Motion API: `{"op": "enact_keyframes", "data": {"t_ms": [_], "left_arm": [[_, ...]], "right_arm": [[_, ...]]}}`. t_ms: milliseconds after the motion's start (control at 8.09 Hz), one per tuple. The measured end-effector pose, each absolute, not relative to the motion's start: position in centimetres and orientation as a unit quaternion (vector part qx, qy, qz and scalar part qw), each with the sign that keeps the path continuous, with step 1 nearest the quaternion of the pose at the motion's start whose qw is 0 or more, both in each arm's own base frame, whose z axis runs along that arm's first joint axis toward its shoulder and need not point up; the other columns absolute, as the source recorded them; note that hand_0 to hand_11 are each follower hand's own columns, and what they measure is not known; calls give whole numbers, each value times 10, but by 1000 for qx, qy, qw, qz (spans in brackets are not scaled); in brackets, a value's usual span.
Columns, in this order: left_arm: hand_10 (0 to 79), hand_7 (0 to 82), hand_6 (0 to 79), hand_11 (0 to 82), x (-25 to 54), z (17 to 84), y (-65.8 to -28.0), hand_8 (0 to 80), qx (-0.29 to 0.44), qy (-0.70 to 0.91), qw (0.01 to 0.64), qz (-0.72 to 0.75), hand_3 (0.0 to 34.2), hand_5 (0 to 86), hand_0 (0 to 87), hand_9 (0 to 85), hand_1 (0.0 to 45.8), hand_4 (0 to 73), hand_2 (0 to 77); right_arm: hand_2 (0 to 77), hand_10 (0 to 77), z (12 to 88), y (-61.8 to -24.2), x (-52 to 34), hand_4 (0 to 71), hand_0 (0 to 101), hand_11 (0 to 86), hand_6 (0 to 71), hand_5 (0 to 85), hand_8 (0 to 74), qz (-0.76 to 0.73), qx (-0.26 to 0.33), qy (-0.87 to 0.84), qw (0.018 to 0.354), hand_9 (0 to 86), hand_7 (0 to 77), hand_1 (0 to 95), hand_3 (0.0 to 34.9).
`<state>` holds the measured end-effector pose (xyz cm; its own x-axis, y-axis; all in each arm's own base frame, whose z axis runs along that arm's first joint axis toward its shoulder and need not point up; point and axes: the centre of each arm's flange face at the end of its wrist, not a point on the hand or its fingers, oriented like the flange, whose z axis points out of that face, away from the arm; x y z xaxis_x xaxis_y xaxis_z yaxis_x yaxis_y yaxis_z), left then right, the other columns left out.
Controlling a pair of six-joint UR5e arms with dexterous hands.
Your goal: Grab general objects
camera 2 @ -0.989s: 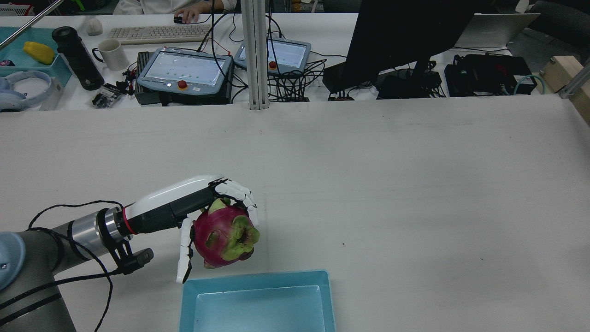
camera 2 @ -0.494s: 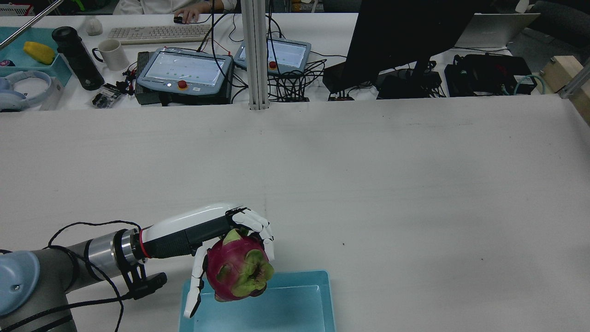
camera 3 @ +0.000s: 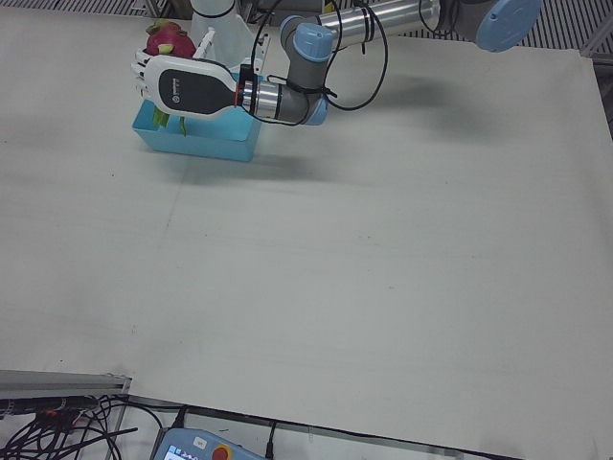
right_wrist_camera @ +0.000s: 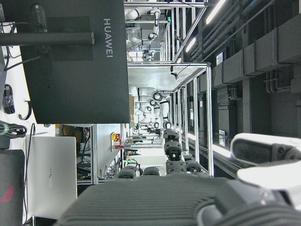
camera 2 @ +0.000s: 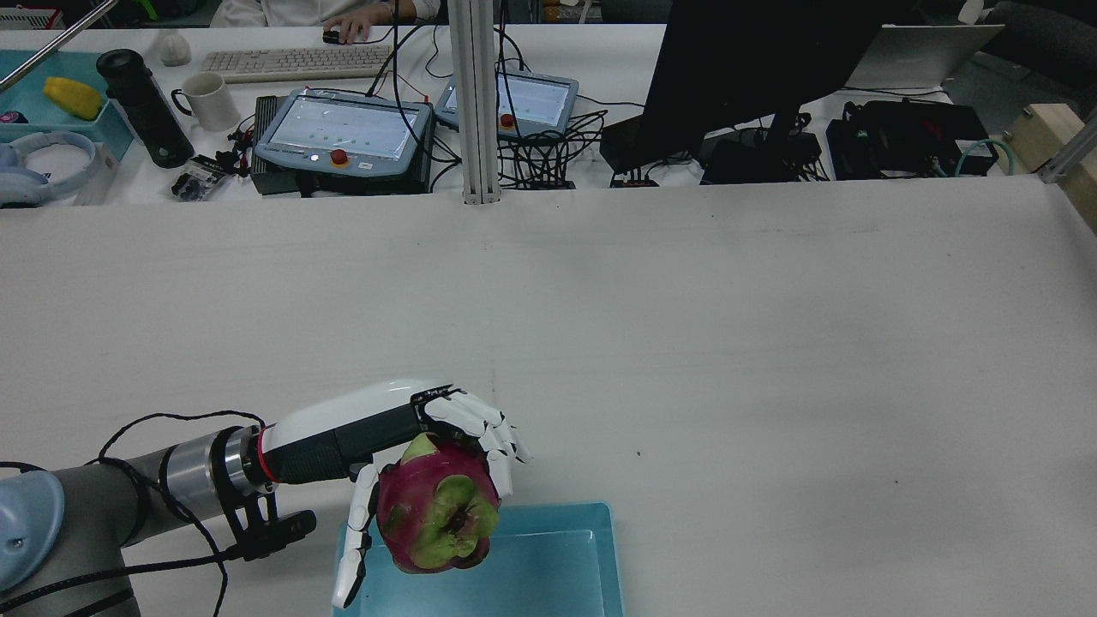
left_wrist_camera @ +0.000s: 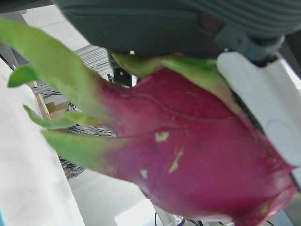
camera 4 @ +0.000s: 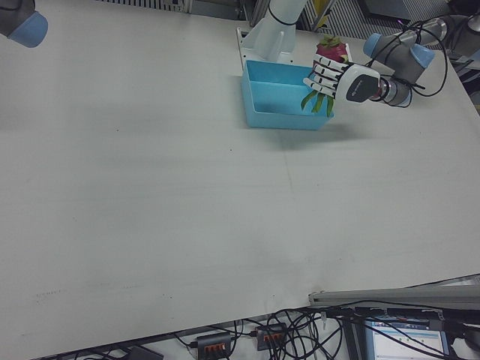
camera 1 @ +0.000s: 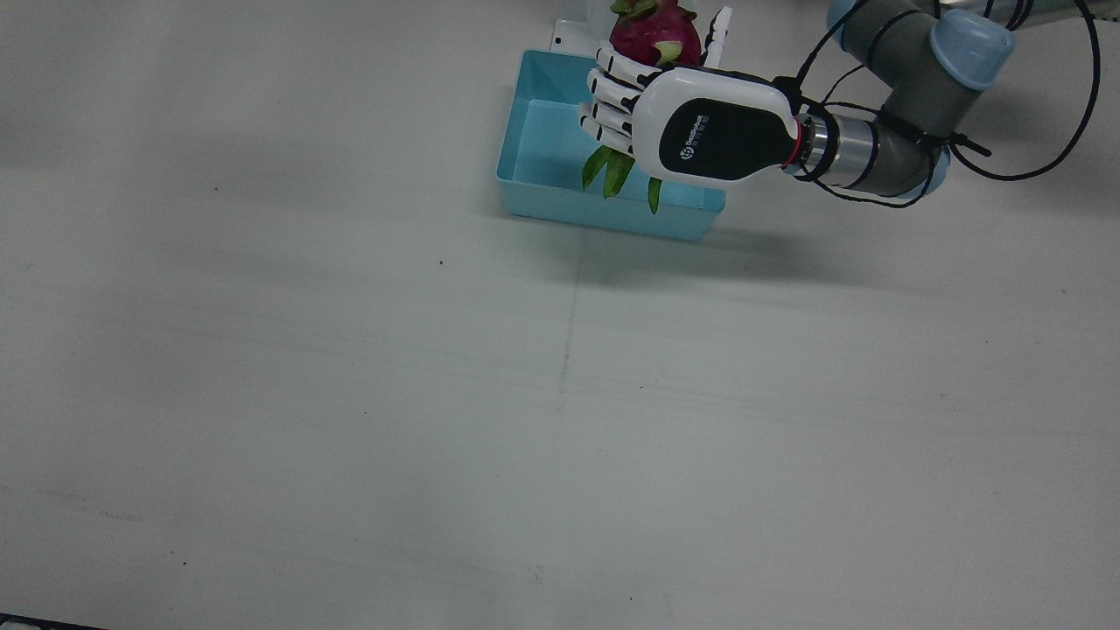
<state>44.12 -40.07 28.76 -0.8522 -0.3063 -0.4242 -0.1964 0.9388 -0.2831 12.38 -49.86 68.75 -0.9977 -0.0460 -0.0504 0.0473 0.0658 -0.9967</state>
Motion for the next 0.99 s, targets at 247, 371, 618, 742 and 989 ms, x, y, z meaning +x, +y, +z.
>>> {"op": "enact_keyframes", "data": {"t_ms": [247, 371, 618, 742, 989], "left_arm": [[355, 344, 267, 224, 441, 284, -400, 295, -144, 959, 222, -107, 0, 387, 569, 453, 0, 213, 16], [355, 344, 267, 224, 440, 283, -400, 295, -147, 960, 215, -103, 0, 387, 540, 453, 0, 213, 11], [355, 256, 169, 207, 438, 285, -399, 60, -153, 962, 206, -97, 1, 453, 518, 76, 0, 174, 11], [355, 229, 169, 180, 438, 286, -398, 65, -155, 962, 205, -95, 1, 453, 517, 76, 0, 174, 11], [355, 218, 175, 180, 430, 305, -402, 65, -152, 959, 216, -105, 0, 453, 517, 55, 0, 164, 11]], "right_arm": [[747, 0, 688, -499, 124, 0, 0, 5, 0, 0, 0, -683, 0, 729, 34, 5, 0, 65, 0], [747, 0, 688, -499, 124, 0, 0, 5, 0, 0, 0, -683, 0, 729, 34, 5, 0, 65, 0], [747, 0, 688, -499, 124, 0, 0, 5, 0, 0, 0, -683, 0, 729, 34, 5, 0, 65, 0], [747, 0, 688, -499, 124, 0, 0, 5, 0, 0, 0, -683, 0, 729, 34, 5, 0, 65, 0], [747, 0, 688, -499, 124, 0, 0, 5, 0, 0, 0, -683, 0, 729, 34, 5, 0, 65, 0]]}}
